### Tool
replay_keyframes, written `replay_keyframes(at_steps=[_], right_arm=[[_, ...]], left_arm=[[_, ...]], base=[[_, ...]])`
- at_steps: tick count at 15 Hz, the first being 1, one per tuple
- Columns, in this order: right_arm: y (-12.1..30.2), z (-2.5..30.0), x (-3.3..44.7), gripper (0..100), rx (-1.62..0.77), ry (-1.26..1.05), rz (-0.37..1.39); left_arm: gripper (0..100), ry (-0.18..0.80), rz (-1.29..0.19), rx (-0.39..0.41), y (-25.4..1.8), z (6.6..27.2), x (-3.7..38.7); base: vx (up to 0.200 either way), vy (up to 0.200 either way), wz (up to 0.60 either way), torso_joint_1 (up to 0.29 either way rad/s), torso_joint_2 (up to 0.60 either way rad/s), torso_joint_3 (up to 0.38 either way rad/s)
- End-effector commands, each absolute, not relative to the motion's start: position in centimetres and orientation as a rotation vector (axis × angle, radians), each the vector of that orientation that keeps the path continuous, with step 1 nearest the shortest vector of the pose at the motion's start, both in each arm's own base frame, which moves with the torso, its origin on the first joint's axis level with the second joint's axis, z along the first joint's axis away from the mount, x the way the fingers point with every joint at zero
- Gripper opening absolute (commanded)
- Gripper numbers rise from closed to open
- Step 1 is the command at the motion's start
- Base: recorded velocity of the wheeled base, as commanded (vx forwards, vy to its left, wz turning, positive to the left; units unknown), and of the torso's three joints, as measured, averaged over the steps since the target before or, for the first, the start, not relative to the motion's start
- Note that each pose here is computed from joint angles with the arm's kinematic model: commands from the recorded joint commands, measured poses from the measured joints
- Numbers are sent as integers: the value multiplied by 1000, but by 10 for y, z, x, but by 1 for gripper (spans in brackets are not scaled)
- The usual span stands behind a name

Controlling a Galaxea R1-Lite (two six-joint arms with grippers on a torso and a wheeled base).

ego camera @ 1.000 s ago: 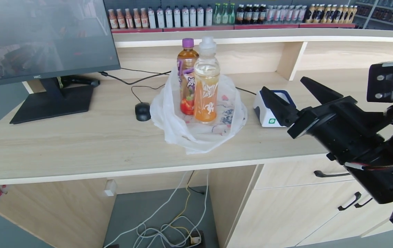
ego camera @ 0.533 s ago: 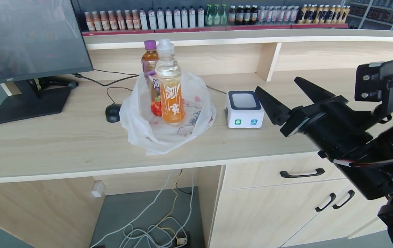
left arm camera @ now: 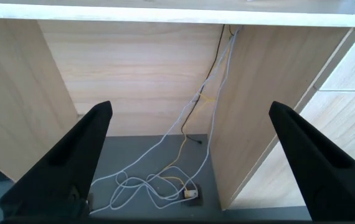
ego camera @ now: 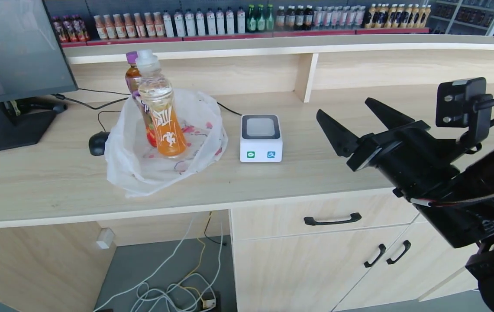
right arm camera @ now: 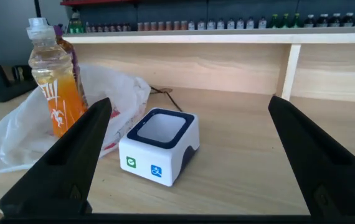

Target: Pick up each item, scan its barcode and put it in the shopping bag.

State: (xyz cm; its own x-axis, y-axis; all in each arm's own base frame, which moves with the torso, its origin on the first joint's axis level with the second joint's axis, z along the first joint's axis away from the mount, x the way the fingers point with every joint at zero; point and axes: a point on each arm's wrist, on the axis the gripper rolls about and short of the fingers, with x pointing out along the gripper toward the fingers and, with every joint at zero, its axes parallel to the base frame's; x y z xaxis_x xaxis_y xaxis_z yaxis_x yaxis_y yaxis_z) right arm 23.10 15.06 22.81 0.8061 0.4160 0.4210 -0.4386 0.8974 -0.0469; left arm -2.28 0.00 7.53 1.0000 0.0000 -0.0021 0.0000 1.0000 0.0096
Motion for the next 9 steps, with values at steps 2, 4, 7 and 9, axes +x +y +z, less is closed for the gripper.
replay_keyframes(at_steps=[2,4,7,9], right_arm=[[154,224,236,100,48,-426,460],[154,224,236,100,50,-425,460],[153,223,235,100,50,-422,461],[153,223,234,100,50,-420,461]], left_arm=[[100,3,0,11,0,75,-23],[100,3,0,11,0,75,-23],[100,3,0,12,0,75,-23],[100,3,0,12,0,75,-23]], base=[[0,-200,0,0,0,-2],[0,0,0,0,0,0],[0,0,0,0,0,0],[0,0,0,0,0,0]])
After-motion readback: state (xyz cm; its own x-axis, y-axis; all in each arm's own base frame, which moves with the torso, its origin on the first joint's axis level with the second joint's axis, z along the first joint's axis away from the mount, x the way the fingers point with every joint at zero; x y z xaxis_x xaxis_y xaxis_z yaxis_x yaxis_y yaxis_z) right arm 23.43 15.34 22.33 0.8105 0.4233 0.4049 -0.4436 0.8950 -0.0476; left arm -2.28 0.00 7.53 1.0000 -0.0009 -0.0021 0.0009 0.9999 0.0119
